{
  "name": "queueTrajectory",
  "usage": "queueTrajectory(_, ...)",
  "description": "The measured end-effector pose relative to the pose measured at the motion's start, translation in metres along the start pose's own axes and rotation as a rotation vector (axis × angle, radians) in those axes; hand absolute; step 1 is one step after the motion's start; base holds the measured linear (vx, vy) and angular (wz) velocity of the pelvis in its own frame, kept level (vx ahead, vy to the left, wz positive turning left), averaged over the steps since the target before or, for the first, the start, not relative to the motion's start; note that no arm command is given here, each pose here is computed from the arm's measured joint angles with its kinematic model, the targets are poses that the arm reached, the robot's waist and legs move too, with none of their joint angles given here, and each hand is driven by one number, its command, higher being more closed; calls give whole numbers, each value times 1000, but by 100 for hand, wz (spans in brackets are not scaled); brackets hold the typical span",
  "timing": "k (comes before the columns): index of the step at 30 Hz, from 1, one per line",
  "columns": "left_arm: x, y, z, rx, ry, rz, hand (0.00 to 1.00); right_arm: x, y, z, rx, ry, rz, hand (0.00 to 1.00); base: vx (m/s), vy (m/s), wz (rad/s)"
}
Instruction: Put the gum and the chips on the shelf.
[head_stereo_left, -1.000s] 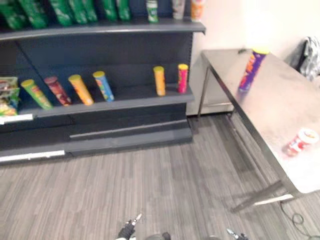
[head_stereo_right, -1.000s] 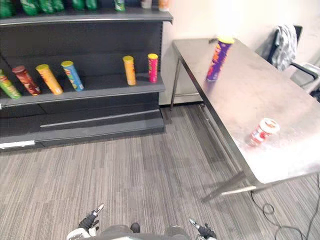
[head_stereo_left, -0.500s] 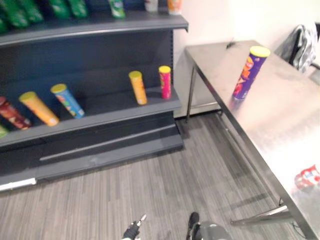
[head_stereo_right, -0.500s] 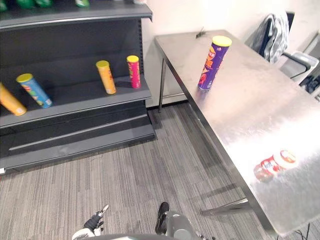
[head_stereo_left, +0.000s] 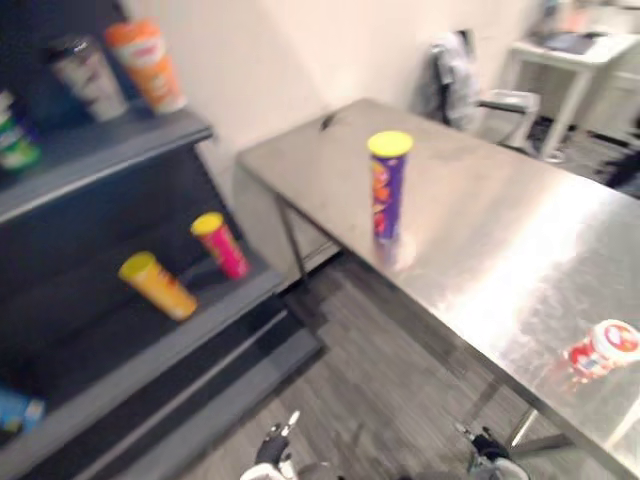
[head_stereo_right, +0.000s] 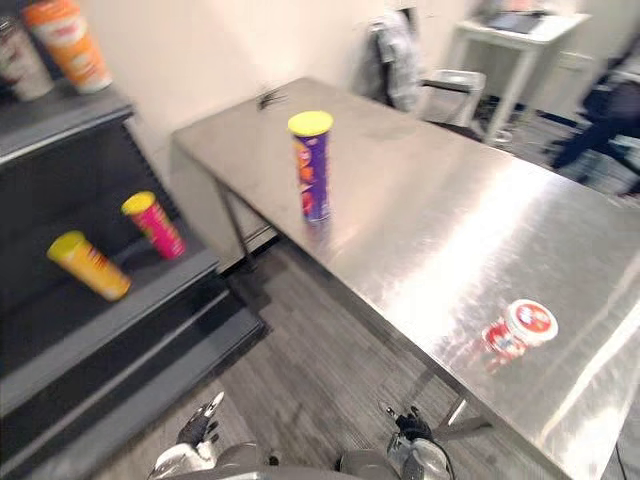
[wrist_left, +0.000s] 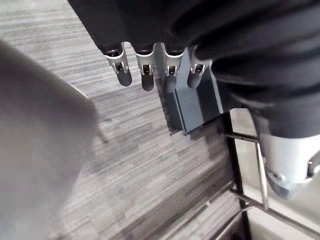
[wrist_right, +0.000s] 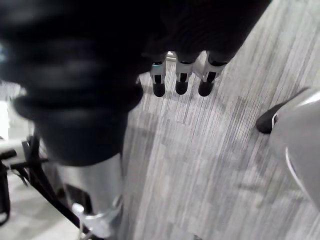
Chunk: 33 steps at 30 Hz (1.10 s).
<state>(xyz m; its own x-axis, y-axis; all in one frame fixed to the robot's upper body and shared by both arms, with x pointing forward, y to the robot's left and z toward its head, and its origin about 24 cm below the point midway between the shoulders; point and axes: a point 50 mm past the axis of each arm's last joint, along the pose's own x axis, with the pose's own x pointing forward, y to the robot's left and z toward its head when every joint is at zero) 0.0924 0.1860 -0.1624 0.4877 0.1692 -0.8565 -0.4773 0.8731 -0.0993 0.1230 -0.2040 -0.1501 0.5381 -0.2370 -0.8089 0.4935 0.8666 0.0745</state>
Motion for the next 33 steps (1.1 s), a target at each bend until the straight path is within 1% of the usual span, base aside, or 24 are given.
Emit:
queueTrajectory(3, -2, 2, -7, -17, 12, 21, 0, -3, -7, -2, -34, -20, 0, 0, 143, 419, -153)
queueTrajectory(4, -1, 4, -4, -11, 8, 25, 0, -4, -7, -3, -34, -14, -1, 0, 166, 571, -147)
queueTrajectory(6, -1, 15, 2, -14, -18, 67, 0, -10, -4, -20, -63, 28, 29, 0, 96, 479, -135)
queueTrajectory(10, 0, 15, 10, 9, -42, 63, 0, -12, -2, -27, -71, 53, 43, 0, 11, 301, -122)
queueTrajectory(14, 5, -13, 25, 50, -88, -20, 0, -14, -13, -30, -17, 65, -3, 0, -86, 198, -78)
queueTrajectory(17, 5, -37, 21, 70, -84, -91, 0, -20, -27, -39, 86, 80, -67, 0, -163, 128, -67)
queueTrajectory(21, 4, -38, 16, 79, -70, -94, 0, -26, -37, -54, 201, 119, -135, 0, -144, 33, -74)
queueTrajectory(25, 4, -31, 14, 61, -58, -77, 0, -31, -45, -63, 200, 159, -163, 0, -63, -167, -36)
queueTrajectory(29, 4, -22, 15, 25, -58, -51, 0, -28, -42, -58, 151, 145, -140, 0, 41, -294, -34)
queueTrajectory(30, 4, -27, 8, 35, -28, -64, 0, -22, -45, -44, 145, 112, -143, 0, 28, -233, -60)
queueTrajectory(32, 4, -26, 3, 82, -4, -77, 0, -19, -47, -41, 107, 122, -140, 0, -1, -125, -22)
queueTrajectory(33, 4, 16, 4, 225, 55, 5, 0, -20, -38, -57, 27, 217, -76, 0, 5, -48, -4)
